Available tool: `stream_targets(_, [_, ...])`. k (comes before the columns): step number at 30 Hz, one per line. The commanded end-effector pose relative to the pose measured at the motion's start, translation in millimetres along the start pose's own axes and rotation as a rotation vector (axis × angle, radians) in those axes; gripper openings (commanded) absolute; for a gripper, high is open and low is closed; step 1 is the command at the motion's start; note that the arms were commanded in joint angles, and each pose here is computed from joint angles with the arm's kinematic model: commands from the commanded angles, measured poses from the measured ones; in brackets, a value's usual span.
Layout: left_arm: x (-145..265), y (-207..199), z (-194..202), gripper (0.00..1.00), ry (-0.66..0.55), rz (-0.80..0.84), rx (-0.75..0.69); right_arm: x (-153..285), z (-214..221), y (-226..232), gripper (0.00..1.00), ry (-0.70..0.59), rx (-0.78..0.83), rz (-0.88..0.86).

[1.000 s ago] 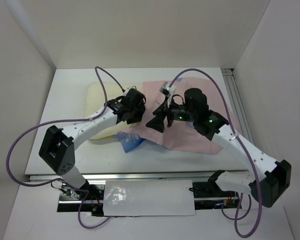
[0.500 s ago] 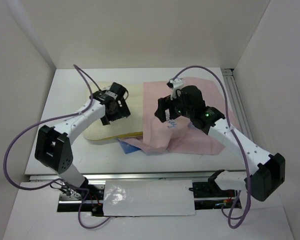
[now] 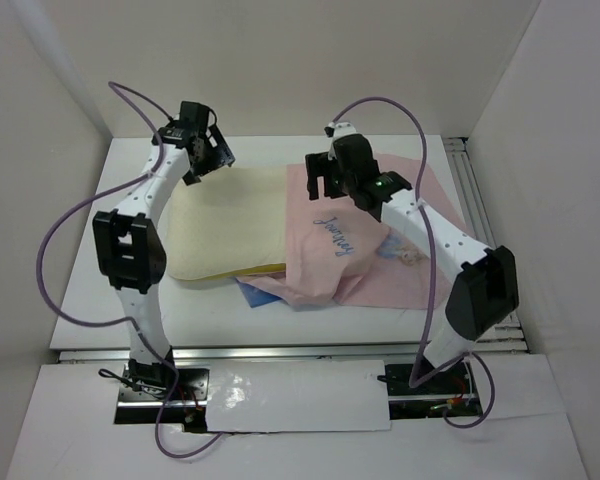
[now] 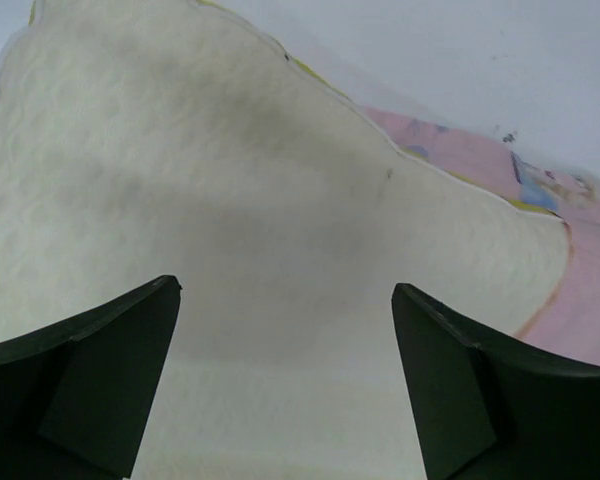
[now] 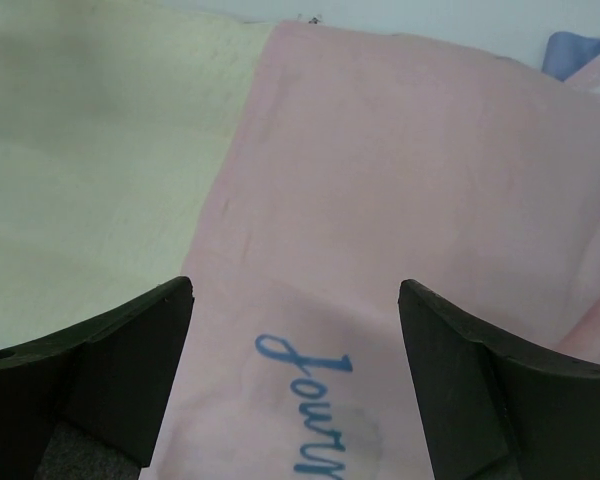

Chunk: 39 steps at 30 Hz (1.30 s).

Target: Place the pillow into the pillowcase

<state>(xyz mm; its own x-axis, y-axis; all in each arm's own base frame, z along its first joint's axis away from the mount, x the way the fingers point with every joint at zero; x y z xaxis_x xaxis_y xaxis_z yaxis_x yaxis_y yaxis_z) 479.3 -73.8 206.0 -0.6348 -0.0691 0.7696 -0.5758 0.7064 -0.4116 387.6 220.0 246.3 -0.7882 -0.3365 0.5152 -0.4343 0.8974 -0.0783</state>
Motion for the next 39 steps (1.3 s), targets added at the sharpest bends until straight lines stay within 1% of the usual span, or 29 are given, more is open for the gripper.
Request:
stream_targets(1, [-31, 1, 5, 1.00, 0.057, -0.023, -0.105, -19, -21, -9, 0.90, -0.035, 0.021, 0.056])
stream_targets(2, [-37, -2, 11, 1.00, 0.066, -0.024, -0.114, -26, -23, -14, 0.90, -0.032, 0.017, 0.073])
stream_targets(3, [-41, -6, 8, 1.00, 0.061, -0.017, -0.124, -30, -38, -12, 0.90, -0.059, 0.013, 0.061])
stream_targets(4, [-58, -5, 16, 1.00, 0.093, -0.018, -0.143, -48, -31, -10, 0.89, -0.031, 0.017, 0.059])
stream_targets(6, [-69, -14, 23, 1.00, 0.137, 0.028, -0.149, -63, -32, -7, 0.87, -0.003, 0.027, 0.075])
stream_targets(7, [-76, -11, 29, 1.00, 0.160, 0.023, -0.160, -64, -53, -2, 0.87, -0.039, 0.028, 0.082])
stream_targets(8, [-91, -6, 36, 1.00, 0.178, 0.004, -0.163, -85, -37, -2, 0.87, 0.018, 0.037, 0.096])
stream_targets(9, [-97, -3, 41, 1.00, 0.195, -0.001, -0.163, -93, -37, 2, 0.86, 0.029, 0.045, 0.108])
stream_targets(10, [-103, 2, 46, 1.00, 0.209, -0.017, -0.165, -96, -53, 6, 0.86, -0.002, 0.045, 0.112])
stream_targets(11, [-112, 10, 55, 0.97, 0.232, -0.041, -0.168, -115, -34, 7, 0.86, 0.064, 0.059, 0.127])
stream_targets(12, [-119, 16, 61, 0.83, 0.243, -0.054, -0.170, -122, -32, 8, 0.86, 0.078, 0.061, 0.127])
stream_targets(13, [-120, 18, 67, 0.67, 0.267, -0.049, -0.169, -123, -44, 10, 0.86, 0.056, 0.063, 0.145])
stream_targets(15, [-128, 17, 77, 0.29, 0.287, -0.030, -0.183, -142, -25, 17, 0.84, 0.113, 0.082, 0.145])
stream_targets(16, [-133, 22, 83, 0.00, 0.301, -0.045, -0.185, -146, -24, 18, 0.84, 0.113, 0.082, 0.145])
stream_targets(18, [-137, 25, 86, 0.00, 0.299, -0.043, -0.184, -156, -18, 25, 0.83, 0.126, 0.102, 0.143])
stream_targets(20, [-130, 23, 88, 0.00, 0.291, -0.024, -0.203, -162, -16, 27, 0.81, 0.125, 0.091, 0.144])
stream_targets(22, [-126, 23, 87, 0.00, 0.268, 0.002, -0.213, -170, -5, 33, 0.77, 0.156, 0.104, 0.135])
stream_targets(23, [-112, 15, 77, 0.00, 0.233, 0.042, -0.218, -170, -5, 33, 0.73, 0.156, 0.104, 0.135])
stream_targets(25, [-104, 12, 74, 0.00, 0.196, 0.095, -0.227, -174, -2, 31, 0.66, 0.158, 0.096, 0.159])
stream_targets(26, [-85, 2, 63, 0.00, 0.161, 0.150, -0.242, -177, 2, 27, 0.54, 0.166, 0.092, 0.195])
stream_targets(28, [-72, -3, 57, 0.00, 0.125, 0.186, -0.238, -177, 0, 22, 0.45, 0.157, 0.093, 0.230])
stream_targets(29, [-68, -1, 57, 0.00, 0.119, 0.193, -0.250, -176, 0, 17, 0.39, 0.155, 0.083, 0.268])
stream_targets(30, [-62, -4, 50, 0.00, 0.090, 0.204, -0.258, -176, 0, 16, 0.25, 0.155, 0.084, 0.278])
stream_targets(32, [-48, -8, 41, 0.00, 0.057, 0.219, -0.266, -164, -12, 11, 0.10, 0.132, 0.070, 0.301])
stream_targets(33, [-43, -9, 37, 0.00, 0.038, 0.221, -0.275, -161, -8, 9, 0.00, 0.144, 0.074, 0.311])
stream_targets(35, [-35, -11, 33, 0.00, 0.021, 0.237, -0.282, -149, -28, 13, 0.00, 0.078, 0.057, 0.304])
stream_targets(37, [-21, -21, 30, 0.00, 0.005, 0.312, -0.291, -145, -33, 22, 0.00, 0.054, 0.056, 0.232])
stream_targets(38, [-14, -27, 29, 0.00, 0.006, 0.352, -0.301, -137, -50, 25, 0.00, -0.002, 0.049, 0.201])
stream_targets(39, [-3, -32, 33, 0.00, 0.036, 0.405, -0.316, -134, -56, 36, 0.00, -0.026, 0.061, 0.116])
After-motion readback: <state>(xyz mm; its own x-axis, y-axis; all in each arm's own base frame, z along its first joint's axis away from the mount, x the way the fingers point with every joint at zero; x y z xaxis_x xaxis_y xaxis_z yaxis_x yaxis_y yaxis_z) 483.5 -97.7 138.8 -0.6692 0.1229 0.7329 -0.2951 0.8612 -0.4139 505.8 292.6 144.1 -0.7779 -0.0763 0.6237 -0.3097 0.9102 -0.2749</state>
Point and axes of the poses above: each gripper's point midway between its finger pads, its own x axis back along the fingers, its own y axis along the line the jaws close on, z = x × y, the point moved 3 cm from there along x, back along the fingers, and after that the axes turned 14 degrees about x, right-handed, at the moved point
